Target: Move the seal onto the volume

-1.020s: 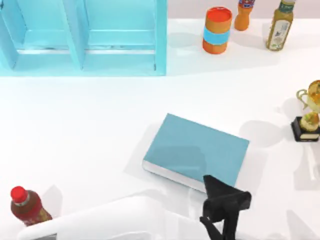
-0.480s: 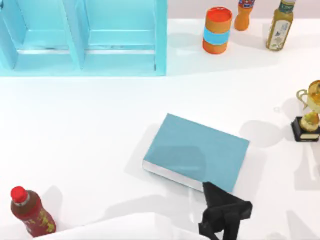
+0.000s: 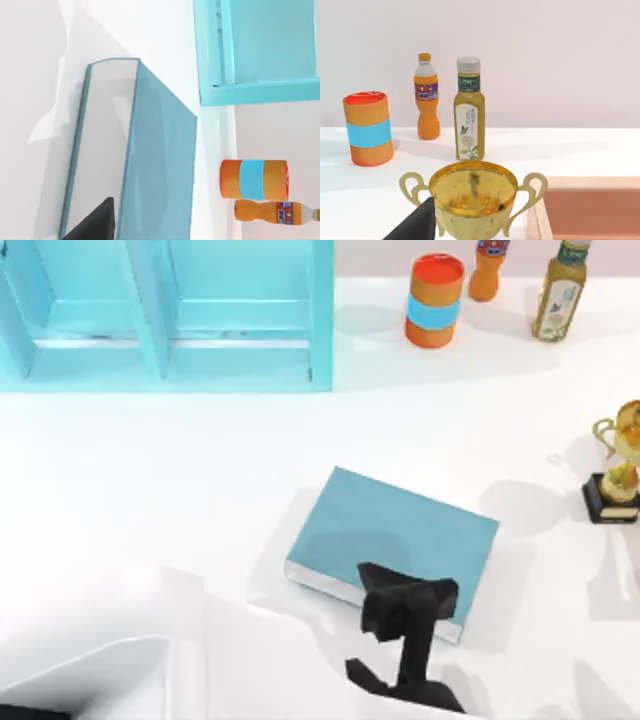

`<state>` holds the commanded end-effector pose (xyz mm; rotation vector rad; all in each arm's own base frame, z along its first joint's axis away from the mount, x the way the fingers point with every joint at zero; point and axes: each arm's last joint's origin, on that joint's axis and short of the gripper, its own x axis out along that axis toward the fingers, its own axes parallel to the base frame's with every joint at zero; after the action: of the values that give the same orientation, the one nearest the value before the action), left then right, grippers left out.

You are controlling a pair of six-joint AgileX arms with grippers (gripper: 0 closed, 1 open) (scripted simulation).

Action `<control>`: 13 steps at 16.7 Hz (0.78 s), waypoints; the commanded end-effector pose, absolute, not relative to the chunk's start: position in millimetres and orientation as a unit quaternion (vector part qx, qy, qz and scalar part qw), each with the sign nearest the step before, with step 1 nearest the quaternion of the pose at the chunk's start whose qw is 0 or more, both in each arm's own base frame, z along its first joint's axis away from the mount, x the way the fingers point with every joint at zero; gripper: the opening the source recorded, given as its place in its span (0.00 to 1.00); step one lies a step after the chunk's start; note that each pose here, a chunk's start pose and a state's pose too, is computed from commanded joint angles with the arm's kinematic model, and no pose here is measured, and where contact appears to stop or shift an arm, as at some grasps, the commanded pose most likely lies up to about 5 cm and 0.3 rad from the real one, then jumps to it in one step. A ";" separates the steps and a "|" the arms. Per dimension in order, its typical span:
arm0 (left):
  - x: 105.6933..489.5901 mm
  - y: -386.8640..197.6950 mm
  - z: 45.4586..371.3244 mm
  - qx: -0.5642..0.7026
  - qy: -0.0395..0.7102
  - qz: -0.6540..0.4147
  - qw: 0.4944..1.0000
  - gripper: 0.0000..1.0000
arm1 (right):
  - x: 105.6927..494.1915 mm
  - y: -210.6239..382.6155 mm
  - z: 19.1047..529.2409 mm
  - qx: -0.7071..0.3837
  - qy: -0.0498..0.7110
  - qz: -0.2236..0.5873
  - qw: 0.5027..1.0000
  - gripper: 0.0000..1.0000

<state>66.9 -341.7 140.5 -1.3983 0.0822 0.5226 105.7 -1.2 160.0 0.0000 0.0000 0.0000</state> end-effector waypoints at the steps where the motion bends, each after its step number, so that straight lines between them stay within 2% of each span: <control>1: 73.8 -334.9 147.1 -0.620 0.046 0.252 0.742 1.00 | 105.7 -1.2 160.0 0.000 0.000 0.000 1.000 1.00; 4: 95.8 -308.2 167.0 -0.552 0.089 0.296 0.775 1.00 | 105.7 -1.2 160.0 0.000 0.000 0.000 1.000 1.00; 8: 124.0 -265.5 204.6 -0.464 0.188 0.311 0.808 1.00 | 105.7 -1.2 160.0 0.000 0.000 0.000 1.000 1.00; 11: 140.7 -227.7 247.8 -0.431 0.263 0.254 0.825 1.00 | 105.7 -1.2 160.0 0.000 0.000 0.000 1.000 1.00; 13: 145.7 -196.4 280.0 -0.425 0.287 0.181 0.839 1.00 | 105.7 -1.2 160.0 0.000 0.000 0.000 1.000 1.00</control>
<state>145.7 -196.4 280.0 -0.8985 0.6072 0.3825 105.7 -1.2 160.0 0.0000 0.0000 0.0000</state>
